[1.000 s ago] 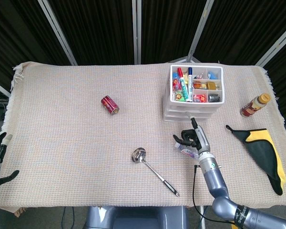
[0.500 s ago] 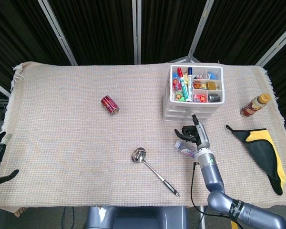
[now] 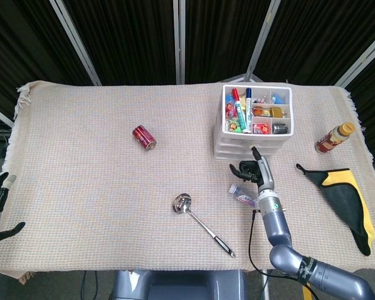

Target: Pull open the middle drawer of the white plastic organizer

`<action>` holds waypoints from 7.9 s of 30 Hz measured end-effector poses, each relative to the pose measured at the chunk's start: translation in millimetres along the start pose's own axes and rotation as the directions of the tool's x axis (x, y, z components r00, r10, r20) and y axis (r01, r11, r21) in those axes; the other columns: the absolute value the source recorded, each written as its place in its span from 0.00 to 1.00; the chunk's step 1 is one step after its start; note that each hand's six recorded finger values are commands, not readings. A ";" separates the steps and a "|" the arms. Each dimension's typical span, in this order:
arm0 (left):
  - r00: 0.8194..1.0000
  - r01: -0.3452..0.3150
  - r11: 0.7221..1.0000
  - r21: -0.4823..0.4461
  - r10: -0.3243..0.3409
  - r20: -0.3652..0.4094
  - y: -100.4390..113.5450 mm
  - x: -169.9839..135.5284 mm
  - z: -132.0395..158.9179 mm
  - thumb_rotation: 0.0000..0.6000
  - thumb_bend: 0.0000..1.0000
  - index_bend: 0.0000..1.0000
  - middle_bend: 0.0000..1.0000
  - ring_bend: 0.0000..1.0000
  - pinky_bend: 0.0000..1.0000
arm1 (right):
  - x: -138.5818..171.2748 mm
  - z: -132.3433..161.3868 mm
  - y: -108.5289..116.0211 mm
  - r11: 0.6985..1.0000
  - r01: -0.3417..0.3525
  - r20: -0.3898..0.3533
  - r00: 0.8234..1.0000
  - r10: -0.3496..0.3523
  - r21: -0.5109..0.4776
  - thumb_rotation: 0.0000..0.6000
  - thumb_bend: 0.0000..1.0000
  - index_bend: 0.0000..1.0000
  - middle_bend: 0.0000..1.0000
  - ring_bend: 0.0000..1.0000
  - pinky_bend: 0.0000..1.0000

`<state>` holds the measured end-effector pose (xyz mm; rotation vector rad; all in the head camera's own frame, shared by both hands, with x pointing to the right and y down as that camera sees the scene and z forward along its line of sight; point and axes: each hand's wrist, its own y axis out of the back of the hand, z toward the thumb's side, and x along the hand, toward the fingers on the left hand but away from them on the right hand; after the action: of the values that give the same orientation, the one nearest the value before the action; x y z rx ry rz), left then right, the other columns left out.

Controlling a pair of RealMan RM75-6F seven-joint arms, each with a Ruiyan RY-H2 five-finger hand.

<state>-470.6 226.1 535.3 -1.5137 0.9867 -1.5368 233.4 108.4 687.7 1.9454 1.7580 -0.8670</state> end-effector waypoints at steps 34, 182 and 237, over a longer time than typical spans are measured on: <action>1.000 0.001 1.000 0.009 -0.001 -0.001 -0.8 0.7 1.4 1.00 0.05 0.00 0.00 0.00 0.00 | 16.8 -2.6 1.7 0.997 -0.061 0.014 0.998 0.062 -0.045 1.00 0.22 0.34 0.87 0.92 0.77; 0.999 -0.035 0.999 0.001 0.035 0.009 12.5 -6.3 2.1 1.00 0.05 0.00 0.00 0.00 0.00 | 151.0 -1.7 5.5 0.430 0.273 -0.326 0.944 0.053 0.861 1.00 0.16 0.23 0.78 0.83 0.70; 1.000 -0.027 1.000 -0.002 0.027 0.006 11.0 -4.3 2.0 1.00 0.05 0.00 0.00 0.00 0.00 | 73.4 86.9 14.8 0.031 0.238 -0.239 0.971 0.031 0.971 1.00 0.04 0.49 0.99 0.99 0.71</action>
<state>-468.6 225.4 523.5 -1.4995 1.0010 -1.5117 233.5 105.0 573.0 2.7038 1.3363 -2.6662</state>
